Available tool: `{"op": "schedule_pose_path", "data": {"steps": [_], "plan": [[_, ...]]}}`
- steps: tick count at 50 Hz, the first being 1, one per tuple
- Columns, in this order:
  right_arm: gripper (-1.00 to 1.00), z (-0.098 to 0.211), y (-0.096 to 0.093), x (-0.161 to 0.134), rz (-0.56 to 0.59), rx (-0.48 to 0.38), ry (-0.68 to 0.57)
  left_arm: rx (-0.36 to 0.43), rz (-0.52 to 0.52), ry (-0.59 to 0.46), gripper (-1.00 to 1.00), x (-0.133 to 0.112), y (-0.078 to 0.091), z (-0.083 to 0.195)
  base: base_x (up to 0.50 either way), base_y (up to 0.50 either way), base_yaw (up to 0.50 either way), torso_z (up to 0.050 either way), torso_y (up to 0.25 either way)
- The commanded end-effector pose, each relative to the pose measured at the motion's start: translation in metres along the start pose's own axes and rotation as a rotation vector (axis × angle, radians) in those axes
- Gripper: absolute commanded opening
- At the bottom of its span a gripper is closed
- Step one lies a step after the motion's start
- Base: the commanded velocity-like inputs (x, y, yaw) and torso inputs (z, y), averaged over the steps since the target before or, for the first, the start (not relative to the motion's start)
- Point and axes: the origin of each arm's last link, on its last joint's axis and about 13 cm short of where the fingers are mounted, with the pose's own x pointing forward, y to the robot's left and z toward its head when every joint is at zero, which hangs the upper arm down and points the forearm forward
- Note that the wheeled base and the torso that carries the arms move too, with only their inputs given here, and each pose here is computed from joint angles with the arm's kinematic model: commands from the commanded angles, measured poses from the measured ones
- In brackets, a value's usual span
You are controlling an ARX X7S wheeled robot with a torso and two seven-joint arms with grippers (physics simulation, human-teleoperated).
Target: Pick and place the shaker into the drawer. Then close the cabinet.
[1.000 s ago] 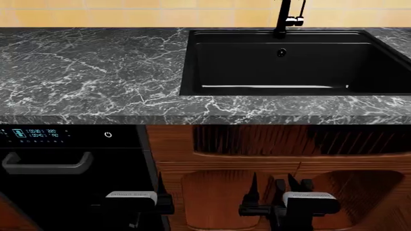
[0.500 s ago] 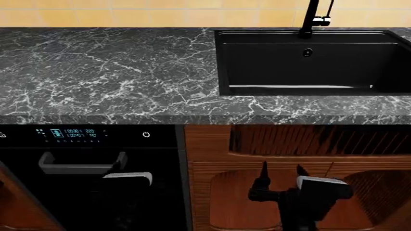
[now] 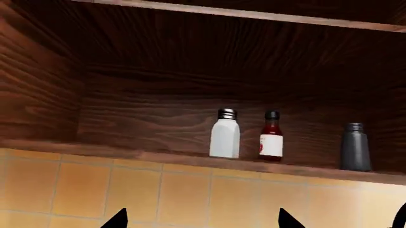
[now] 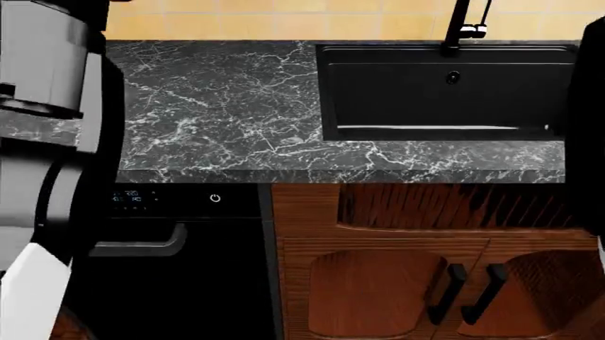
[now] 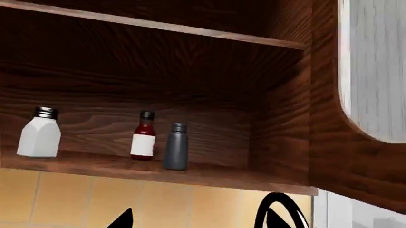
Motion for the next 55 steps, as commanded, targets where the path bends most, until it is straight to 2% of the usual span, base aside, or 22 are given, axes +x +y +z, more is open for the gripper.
{"op": "schedule_pose_path", "data": {"steps": [1, 11, 12, 14, 18, 21, 31, 32, 33, 38, 45, 55], "plan": [[1.00, 0.097, -0.013, -0.011, -0.052, -0.048, -0.015, 0.063, 0.065, -0.014, 1.00, -0.002, 0.001, 0.094, 0.00, 0.00, 0.00, 0.000, 0.000], [1.00, 0.097, -0.013, -0.011, -0.052, -0.048, -0.015, 0.063, 0.065, -0.014, 1.00, -0.002, 0.001, 0.094, 0.00, 0.00, 0.00, 0.000, 0.000], [1.00, 0.097, -0.013, -0.011, -0.052, -0.048, -0.015, 0.125, 0.055, 0.100, 1.00, -0.008, -0.001, 0.097, 0.00, 0.00, 0.00, 0.000, 0.000], [1.00, 0.097, -0.013, -0.011, -0.052, -0.048, -0.015, 0.131, 0.046, 0.135, 1.00, -0.008, -0.001, 0.090, 0.00, 0.00, 0.00, 0.000, 0.000], [1.00, 0.097, -0.013, -0.011, -0.052, -0.048, -0.015, 0.136, 0.032, 0.167, 1.00, -0.007, -0.001, 0.083, 0.00, 0.00, 0.00, 0.000, 0.000], [1.00, 0.097, -0.013, -0.011, -0.052, -0.048, -0.015, 0.120, 0.036, 0.153, 1.00, -0.007, -0.002, 0.083, 0.00, 0.00, 0.00, 0.000, 0.000], [1.00, 0.097, -0.013, -0.011, -0.052, -0.048, -0.015, 0.141, 0.014, 0.197, 1.00, -0.007, -0.002, 0.072, 0.00, 0.00, 0.00, 0.049, 0.010], [1.00, 0.093, 0.010, -0.015, 0.115, -0.091, 0.128, 0.140, 0.011, 0.202, 1.00, -0.006, -0.002, 0.071, 0.00, 0.00, 0.00, 0.050, 0.025], [1.00, 0.088, 0.011, -0.017, 0.154, -0.072, 0.201, 0.136, 0.006, 0.209, 1.00, -0.007, -0.002, 0.069, 0.00, 0.00, 0.00, 0.050, 0.027], [1.00, 0.085, 0.016, -0.016, 0.206, -0.061, 0.228, 0.140, -0.026, 0.235, 1.00, -0.007, -0.003, 0.064, 0.00, 0.00, 0.00, 0.050, 0.031], [1.00, 0.084, 0.023, -0.017, 0.274, -0.060, 0.249, 0.132, -0.068, 0.217, 1.00, -0.007, -0.004, 0.071, 0.00, 0.00, 0.00, 0.050, 0.032], [1.00, 0.089, 0.020, -0.018, 0.245, -0.067, 0.232, 0.125, -0.131, 0.166, 1.00, -0.009, -0.010, 0.088, 0.00, 0.00, 0.00, 0.050, 0.032]]}}
